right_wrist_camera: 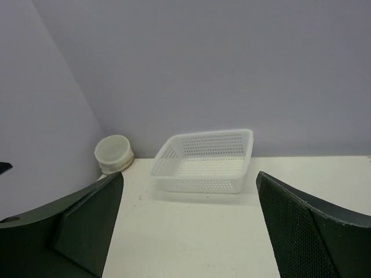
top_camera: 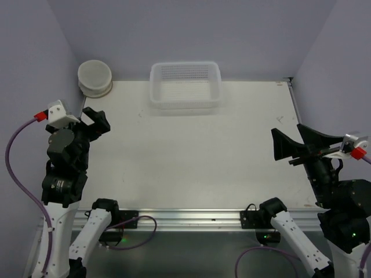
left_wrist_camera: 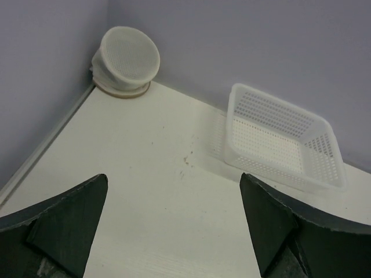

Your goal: Unzip the laundry bag and remove the bra

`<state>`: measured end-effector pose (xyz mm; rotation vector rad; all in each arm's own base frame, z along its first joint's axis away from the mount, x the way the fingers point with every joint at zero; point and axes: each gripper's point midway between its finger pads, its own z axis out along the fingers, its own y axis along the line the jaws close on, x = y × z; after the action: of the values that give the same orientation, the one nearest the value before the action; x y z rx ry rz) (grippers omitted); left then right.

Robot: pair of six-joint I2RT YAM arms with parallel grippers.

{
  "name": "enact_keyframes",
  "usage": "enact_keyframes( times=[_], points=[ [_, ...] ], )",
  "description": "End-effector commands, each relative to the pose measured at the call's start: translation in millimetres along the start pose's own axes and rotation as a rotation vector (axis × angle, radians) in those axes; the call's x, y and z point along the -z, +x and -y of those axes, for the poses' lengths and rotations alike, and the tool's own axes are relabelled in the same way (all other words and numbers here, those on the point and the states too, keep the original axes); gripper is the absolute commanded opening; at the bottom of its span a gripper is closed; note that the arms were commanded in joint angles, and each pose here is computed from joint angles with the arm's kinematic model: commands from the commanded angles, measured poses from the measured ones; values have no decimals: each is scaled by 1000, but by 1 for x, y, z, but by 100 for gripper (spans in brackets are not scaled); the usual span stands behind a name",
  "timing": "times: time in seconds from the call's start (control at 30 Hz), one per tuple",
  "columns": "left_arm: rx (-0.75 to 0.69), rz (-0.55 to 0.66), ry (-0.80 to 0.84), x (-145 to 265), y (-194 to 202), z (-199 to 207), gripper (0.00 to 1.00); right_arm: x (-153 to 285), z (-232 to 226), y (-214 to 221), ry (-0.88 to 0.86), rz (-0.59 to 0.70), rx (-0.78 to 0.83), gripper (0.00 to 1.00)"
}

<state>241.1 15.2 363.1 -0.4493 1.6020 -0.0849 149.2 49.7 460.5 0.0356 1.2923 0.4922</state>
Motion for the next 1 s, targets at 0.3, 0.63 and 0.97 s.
enact_keyframes(
  times=[0.3,0.63,0.97],
  points=[
    [173,-332,16,-105,111,41,100,-10,-30,136,-158,-432,-244,99],
    [324,-138,-235,-244,85,-43,100,-34,-32,178,-154,-583,-268,99],
    [370,-33,-276,-387,115,-88,100,-76,-47,182,-225,-651,-216,99]
  ],
)
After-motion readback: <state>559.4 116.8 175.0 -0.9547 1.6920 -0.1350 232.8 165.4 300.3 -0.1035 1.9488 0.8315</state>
